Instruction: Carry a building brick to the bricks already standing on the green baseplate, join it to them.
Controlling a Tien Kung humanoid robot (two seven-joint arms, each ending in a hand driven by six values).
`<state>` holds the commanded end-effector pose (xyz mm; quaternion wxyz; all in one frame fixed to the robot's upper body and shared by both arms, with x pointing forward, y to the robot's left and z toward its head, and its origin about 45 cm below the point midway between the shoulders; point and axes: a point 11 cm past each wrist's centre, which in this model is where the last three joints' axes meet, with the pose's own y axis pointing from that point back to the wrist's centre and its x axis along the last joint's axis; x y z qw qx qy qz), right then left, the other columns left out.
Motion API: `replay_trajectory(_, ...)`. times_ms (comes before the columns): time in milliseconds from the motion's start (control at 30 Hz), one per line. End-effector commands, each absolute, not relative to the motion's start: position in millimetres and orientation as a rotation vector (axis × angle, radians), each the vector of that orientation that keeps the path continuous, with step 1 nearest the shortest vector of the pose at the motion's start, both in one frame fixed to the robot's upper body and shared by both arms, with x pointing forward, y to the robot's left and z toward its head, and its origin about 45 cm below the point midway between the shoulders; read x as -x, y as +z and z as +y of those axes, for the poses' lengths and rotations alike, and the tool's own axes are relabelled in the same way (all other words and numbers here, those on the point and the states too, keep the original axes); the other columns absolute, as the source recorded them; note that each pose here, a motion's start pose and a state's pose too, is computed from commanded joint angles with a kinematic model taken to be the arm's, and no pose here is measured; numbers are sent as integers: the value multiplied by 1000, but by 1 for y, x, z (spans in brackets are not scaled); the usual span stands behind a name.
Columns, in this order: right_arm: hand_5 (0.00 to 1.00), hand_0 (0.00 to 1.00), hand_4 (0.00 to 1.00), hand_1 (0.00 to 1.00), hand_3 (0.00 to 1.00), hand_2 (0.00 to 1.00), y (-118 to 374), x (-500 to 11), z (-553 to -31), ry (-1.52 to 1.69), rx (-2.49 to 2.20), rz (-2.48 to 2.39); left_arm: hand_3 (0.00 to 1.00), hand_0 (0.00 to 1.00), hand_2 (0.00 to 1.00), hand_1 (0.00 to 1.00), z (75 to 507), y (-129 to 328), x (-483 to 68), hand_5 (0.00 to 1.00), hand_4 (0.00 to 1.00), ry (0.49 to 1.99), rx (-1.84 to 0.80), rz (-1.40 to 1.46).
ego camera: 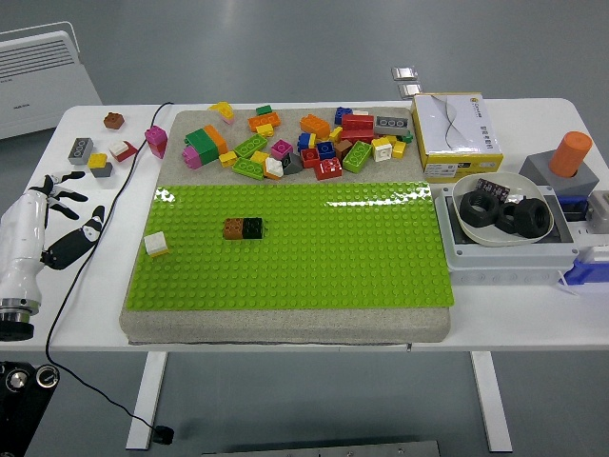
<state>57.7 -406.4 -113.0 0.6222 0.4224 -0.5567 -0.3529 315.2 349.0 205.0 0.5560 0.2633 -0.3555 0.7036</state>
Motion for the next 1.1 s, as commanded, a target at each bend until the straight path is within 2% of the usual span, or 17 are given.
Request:
replay_trajectory(100,998,516,985,629,845,771,-113,-58,-406,-812,-970,-1282,596,543,284,223,351,206,-315,210,749,1674,-616,-837)
replay_trajectory(133,998,516,977,629,841,771,-113,-59,-406,-812,-970,-1284,561,543,212,221,352,207,-314,183,880,1679,-615,-836)
replay_trajectory(500,998,516,972,624,841,770,-112,-63,-407,-819,-967,-1304,579,548,197,220,357,205,-316,156,898,1670,-674,-829)
replay_trajectory(533,998,516,967,626,836,769,-112,-63,-407,-820,-966,-1307,612,583,215,242,358,204,-317,162,955,1652,-699,-826)
replay_trajectory(700,998,516,967,626,836,769,-111,-65,-409,-826,-959,-1322,612,583,215,242,357,201,-331,162,955,1521,-807,-814)
replay_trajectory(733,998,516,962,633,834,768,-110,-66,-410,-827,-956,-1327,657,626,247,271,357,201,-335,158,943,1488,-831,-814)
replay_trajectory(900,998,516,962,633,834,768,-108,-69,-416,-830,-943,-1348,657,626,247,271,358,205,-353,158,943,1358,-904,-819)
replay_trajectory(933,998,516,962,632,834,766,-108,-69,-417,-831,-940,-1352,611,637,256,280,358,206,-356,155,770,1333,-916,-822)
replay_trajectory(1100,998,516,962,632,834,766,-104,-72,-425,-830,-930,-1370,611,637,256,280,360,203,-366,155,770,1221,-984,-791)
